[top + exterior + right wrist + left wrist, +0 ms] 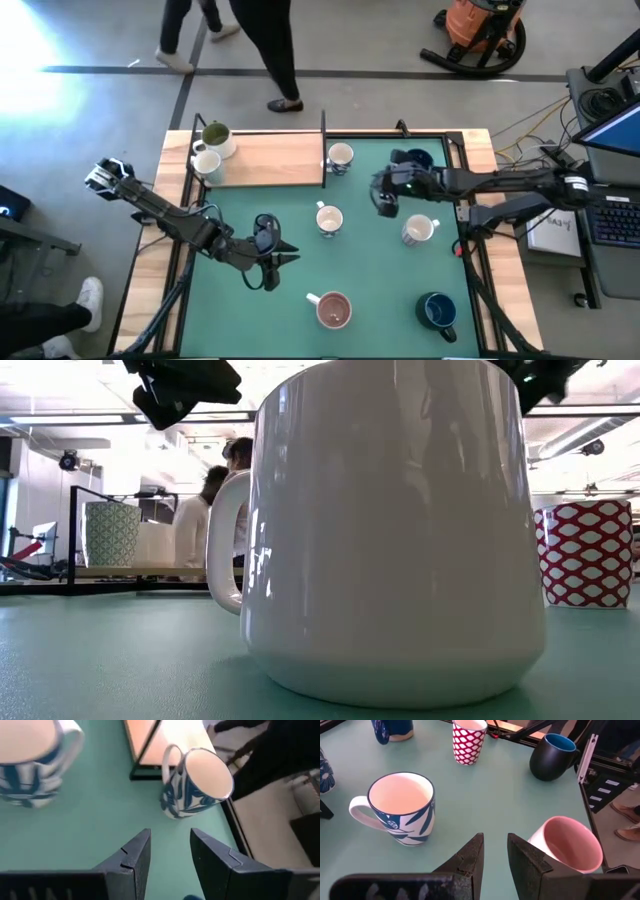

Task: Place coffee mugs
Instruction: Move the bottom blue patterned mug to the center of the table

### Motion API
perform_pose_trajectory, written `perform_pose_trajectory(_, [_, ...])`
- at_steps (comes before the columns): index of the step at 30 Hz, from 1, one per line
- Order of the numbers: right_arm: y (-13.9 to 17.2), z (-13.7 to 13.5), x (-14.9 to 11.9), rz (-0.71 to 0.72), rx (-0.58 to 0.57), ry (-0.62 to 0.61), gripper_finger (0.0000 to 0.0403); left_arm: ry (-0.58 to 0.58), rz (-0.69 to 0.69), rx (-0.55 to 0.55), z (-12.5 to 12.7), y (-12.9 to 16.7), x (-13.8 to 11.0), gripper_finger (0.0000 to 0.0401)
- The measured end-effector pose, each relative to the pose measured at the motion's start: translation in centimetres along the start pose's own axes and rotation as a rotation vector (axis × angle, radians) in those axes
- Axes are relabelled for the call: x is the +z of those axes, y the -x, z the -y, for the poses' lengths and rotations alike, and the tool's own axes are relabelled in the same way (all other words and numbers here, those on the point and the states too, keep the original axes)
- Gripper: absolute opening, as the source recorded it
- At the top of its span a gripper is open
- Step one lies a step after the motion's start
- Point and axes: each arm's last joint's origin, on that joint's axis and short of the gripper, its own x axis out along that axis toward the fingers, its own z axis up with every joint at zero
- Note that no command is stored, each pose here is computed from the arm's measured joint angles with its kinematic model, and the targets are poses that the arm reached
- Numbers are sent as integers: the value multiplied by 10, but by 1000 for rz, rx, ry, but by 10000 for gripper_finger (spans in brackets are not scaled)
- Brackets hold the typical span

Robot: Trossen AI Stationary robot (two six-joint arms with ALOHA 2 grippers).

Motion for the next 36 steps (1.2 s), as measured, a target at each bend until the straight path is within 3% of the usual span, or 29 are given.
perform_pose_trajectory(3, [-13, 8, 5, -31, -17, 18, 127, 5, 0, -1, 0, 1, 0, 68])
perform_pose_trajectory(9, [-41, 25, 13, -45, 68, 23, 127, 14, -8, -8, 1, 4, -1, 68])
perform_pose_trajectory(16, [-73, 39, 31, -74, 61, 94, 127, 22, -8, -9, 0, 9, 1, 68])
perform_pose_trajectory(19, [-86, 41, 36, -100, 114, 98, 127, 26, -11, -7, -1, 11, 1, 68])
perform_pose_trajectory(23, [-95, 37, 42, -115, 264, 41, 127, 48, -30, 6, -4, 14, 0, 68])
perform_pose_trajectory(27, [-94, 34, 50, -121, 298, -39, 127, 60, -52, 22, -6, 16, -2, 68])
perform_pose_trajectory(29, [-90, 33, 54, -125, 316, -126, 127, 64, -51, 22, -6, 17, -1, 68])
perform_pose_trajectory(33, [-81, 24, 62, -104, 462, -339, 127, 65, -49, 20, -7, 18, -1, 68])
perform_pose_trajectory(36, [-80, 8, 62, -146, 493, -410, 127, 56, -52, 22, -7, 18, -1, 68])
